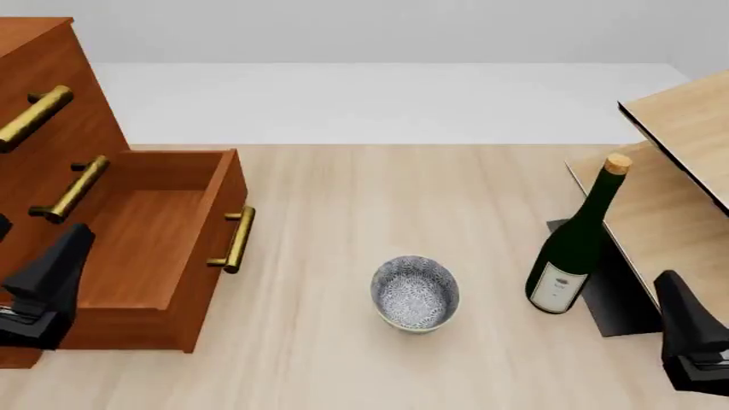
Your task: Close the bottom drawer of the cabinet and open the top drawer.
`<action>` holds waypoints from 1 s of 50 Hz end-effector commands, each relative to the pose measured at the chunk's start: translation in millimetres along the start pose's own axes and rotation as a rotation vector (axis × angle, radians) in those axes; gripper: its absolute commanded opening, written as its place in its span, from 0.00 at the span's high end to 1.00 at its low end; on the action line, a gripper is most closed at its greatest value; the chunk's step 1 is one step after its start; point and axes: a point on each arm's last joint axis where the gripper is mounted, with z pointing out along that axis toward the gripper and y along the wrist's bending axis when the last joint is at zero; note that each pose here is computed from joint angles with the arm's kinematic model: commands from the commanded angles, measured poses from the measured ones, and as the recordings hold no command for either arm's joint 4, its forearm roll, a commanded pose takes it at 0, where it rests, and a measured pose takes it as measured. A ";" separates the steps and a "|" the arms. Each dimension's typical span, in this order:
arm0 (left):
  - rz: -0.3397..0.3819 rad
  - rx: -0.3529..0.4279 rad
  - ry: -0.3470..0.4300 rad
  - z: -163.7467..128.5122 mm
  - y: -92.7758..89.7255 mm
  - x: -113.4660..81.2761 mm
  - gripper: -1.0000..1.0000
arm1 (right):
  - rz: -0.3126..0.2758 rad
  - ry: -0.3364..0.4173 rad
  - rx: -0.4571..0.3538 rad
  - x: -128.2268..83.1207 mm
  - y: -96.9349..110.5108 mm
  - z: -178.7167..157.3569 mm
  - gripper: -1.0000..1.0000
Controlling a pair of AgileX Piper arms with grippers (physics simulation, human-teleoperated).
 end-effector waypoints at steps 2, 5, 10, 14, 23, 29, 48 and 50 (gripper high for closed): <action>0.085 0.142 0.070 40.6 -15.0 -19.5 0.00 | 0.004 0.001 -0.001 0.1 0.1 0.4 0.00; 0.106 0.188 0.141 61.5 -23.2 -18.1 0.00 | 0.005 0.002 -0.001 0.2 0.0 0.6 0.00; 0.214 0.215 0.143 70.6 -27.2 -23.0 0.00 | 0.007 0.003 -0.001 0.2 0.1 0.9 0.00; 0.236 0.255 0.195 85.5 -34.9 -23.9 0.00 | 0.009 0.002 0.001 0.0 0.0 1.1 0.00; 0.413 0.335 0.293 109.3 -47.6 -8.2 0.00 | 0.009 0.002 0.001 0.0 0.0 0.8 0.00; 0.470 0.385 0.398 124.3 -54.6 0.4 0.00 | 0.013 0.002 0.002 -0.1 -0.1 0.6 0.00; 0.692 0.477 0.557 139.6 -54.3 27.5 0.00 | 0.017 0.000 0.003 0.0 -0.2 -0.3 0.00; 0.708 0.495 0.574 139.9 -55.9 32.9 0.00 | 0.017 0.000 0.005 0.0 -0.3 -0.2 0.00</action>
